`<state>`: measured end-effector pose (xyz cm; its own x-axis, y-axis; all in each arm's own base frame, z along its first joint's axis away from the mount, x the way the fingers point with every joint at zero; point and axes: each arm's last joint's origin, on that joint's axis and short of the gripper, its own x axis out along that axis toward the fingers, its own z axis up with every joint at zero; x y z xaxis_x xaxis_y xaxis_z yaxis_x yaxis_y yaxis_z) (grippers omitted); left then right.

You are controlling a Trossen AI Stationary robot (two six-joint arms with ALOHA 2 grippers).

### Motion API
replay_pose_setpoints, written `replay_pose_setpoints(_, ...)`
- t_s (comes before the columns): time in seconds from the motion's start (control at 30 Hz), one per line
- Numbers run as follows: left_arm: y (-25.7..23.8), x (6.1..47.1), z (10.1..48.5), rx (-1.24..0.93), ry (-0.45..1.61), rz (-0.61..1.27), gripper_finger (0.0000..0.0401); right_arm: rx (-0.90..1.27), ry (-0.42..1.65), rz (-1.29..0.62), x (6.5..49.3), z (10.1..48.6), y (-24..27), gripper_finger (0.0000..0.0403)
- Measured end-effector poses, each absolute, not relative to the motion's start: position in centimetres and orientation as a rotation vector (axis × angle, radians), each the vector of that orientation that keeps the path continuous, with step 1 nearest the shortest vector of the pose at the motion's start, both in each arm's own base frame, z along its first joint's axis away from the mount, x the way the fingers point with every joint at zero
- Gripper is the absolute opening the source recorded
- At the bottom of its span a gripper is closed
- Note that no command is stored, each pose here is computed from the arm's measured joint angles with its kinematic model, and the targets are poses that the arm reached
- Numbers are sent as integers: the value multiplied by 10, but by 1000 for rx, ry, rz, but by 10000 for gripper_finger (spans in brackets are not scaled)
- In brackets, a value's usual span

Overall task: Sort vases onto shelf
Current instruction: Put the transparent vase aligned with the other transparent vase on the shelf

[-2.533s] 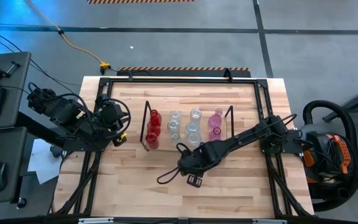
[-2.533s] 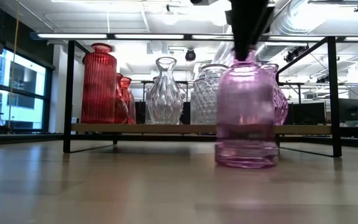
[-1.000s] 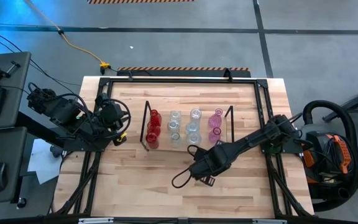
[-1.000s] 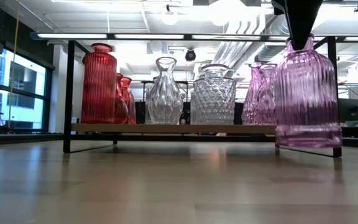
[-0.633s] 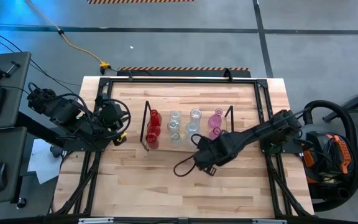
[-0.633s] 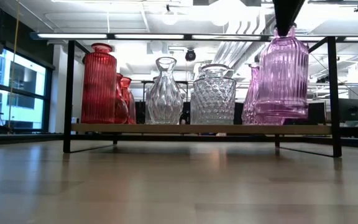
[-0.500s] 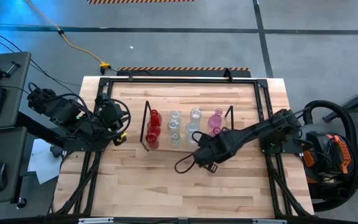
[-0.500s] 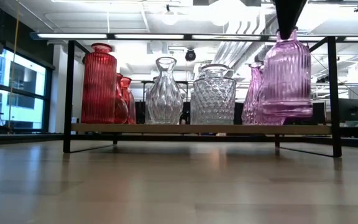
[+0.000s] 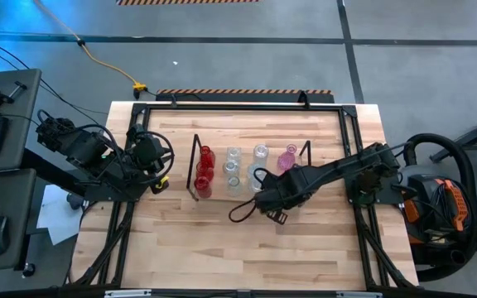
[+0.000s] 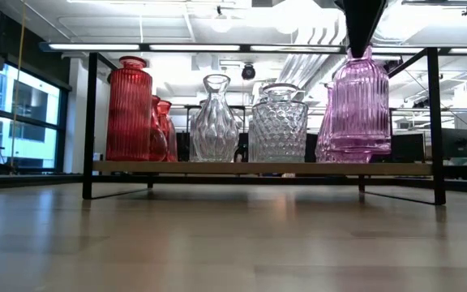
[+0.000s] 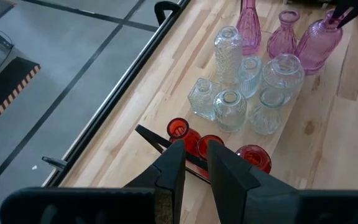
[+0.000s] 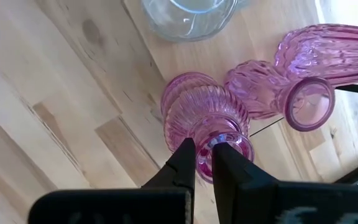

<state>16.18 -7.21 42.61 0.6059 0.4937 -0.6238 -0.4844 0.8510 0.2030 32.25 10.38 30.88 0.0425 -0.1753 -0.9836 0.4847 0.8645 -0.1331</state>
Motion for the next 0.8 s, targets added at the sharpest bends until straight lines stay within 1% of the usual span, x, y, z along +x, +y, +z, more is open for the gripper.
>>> replay_pose_setpoints(0.33,-72,162,426,16,726,565,60,271,1468,-490,325,296,103,7)
replay_pose_setpoints(0.8,-72,162,426,22,728,563,60,270,1465,-513,324,293,102,7)
